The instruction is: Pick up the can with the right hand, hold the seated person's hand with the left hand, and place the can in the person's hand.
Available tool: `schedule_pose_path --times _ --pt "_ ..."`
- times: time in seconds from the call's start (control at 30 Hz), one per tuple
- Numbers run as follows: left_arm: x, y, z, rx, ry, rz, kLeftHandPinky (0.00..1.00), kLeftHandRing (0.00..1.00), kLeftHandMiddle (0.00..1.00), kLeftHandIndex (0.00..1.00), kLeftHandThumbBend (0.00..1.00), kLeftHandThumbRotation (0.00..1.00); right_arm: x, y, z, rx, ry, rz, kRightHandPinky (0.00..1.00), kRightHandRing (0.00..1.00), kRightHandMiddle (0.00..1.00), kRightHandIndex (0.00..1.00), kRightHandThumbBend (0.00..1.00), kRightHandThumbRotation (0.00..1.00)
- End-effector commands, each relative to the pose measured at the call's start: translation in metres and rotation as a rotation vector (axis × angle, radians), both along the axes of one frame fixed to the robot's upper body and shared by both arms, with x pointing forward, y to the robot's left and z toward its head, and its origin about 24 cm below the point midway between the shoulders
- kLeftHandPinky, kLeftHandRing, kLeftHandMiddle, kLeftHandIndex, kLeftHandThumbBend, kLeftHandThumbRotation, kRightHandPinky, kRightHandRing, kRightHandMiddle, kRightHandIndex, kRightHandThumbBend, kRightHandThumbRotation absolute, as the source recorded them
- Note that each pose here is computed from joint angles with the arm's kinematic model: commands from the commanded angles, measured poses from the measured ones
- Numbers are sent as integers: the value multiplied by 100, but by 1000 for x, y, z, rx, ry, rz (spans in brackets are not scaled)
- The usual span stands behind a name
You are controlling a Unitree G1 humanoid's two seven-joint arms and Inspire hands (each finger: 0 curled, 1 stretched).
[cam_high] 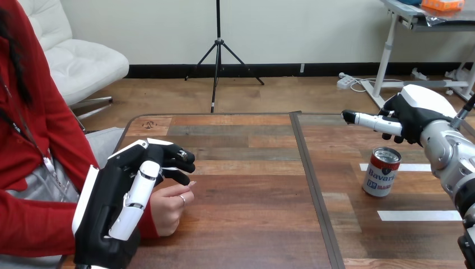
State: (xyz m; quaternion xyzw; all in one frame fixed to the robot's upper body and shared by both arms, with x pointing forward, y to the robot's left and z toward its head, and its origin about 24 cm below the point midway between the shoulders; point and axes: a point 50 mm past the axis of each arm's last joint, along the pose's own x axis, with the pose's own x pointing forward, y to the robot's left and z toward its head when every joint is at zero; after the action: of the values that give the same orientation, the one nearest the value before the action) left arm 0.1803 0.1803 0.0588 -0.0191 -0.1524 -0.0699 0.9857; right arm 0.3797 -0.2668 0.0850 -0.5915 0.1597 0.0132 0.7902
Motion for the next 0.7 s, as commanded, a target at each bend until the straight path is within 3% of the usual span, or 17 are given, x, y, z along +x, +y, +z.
schedule_pose_path --times 0.0,0.17,0.37,0.67 --pt "9 -3 8 7 -47 -10 48 56 57 49 29 70 10 4 25 26 -97 9 39 50 55 61 97 100" --pt "8 -3 7 6 -44 -10 48 56 57 49 28 70 10 4 25 39 -97 7 50 61 65 67 99 100" --pt "8 -3 8 20 -46 -2 48 57 57 49 28 70 11 3 26 54 -97 3 57 67 70 69 100 100" --pt "8 -2 7 23 -45 -1 48 57 57 49 27 71 9 2 24 65 -91 5 56 65 67 67 100 100"
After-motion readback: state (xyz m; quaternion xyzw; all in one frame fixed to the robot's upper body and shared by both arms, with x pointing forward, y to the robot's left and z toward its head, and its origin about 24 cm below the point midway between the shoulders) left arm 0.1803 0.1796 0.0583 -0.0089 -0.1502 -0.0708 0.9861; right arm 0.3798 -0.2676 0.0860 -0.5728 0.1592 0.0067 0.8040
